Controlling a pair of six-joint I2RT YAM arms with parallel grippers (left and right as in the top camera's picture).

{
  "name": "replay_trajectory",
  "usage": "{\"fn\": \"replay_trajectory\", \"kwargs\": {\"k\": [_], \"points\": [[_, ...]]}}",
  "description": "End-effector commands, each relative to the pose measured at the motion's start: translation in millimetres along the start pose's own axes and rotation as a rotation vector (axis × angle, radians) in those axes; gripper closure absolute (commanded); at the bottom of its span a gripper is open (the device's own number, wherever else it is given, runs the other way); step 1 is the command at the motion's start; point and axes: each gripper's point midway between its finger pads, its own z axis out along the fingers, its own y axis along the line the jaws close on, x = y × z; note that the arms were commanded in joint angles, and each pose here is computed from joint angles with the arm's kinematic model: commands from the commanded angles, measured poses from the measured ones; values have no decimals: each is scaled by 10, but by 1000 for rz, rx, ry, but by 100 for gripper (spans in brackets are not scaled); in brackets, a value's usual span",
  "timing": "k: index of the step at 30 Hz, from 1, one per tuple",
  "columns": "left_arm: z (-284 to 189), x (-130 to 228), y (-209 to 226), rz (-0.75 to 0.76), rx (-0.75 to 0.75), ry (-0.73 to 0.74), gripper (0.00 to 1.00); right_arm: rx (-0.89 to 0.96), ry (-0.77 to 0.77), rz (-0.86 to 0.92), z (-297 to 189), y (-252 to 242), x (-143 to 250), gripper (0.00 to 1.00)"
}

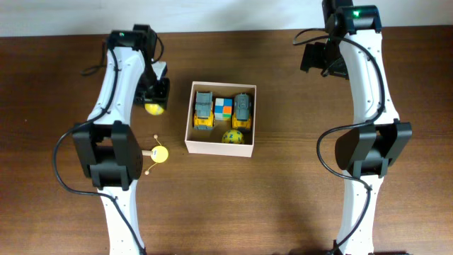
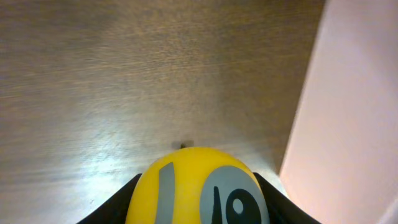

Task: Pack container
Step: 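Carry the yellow-grey ball into the box beside the first ball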

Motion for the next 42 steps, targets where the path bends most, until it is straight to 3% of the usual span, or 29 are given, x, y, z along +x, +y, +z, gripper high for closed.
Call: {"fn": "replay_trajectory", "kwargs": {"k": [1,11,24,42], "points": [[-288,-78,-61,67,5,-60,50,-11,-17,12,-73,-3,-20,1],[-829,-68,-924,338,254,-185,49,-11,-17,12,-73,-3,-22,1],[-807,136,-1686,522,273,-160,49,-4,-21,12,-73,-16,-27,1],[7,594,-1742,522,266,138,49,0,-21,13,-72,-27,-30,1]]}}
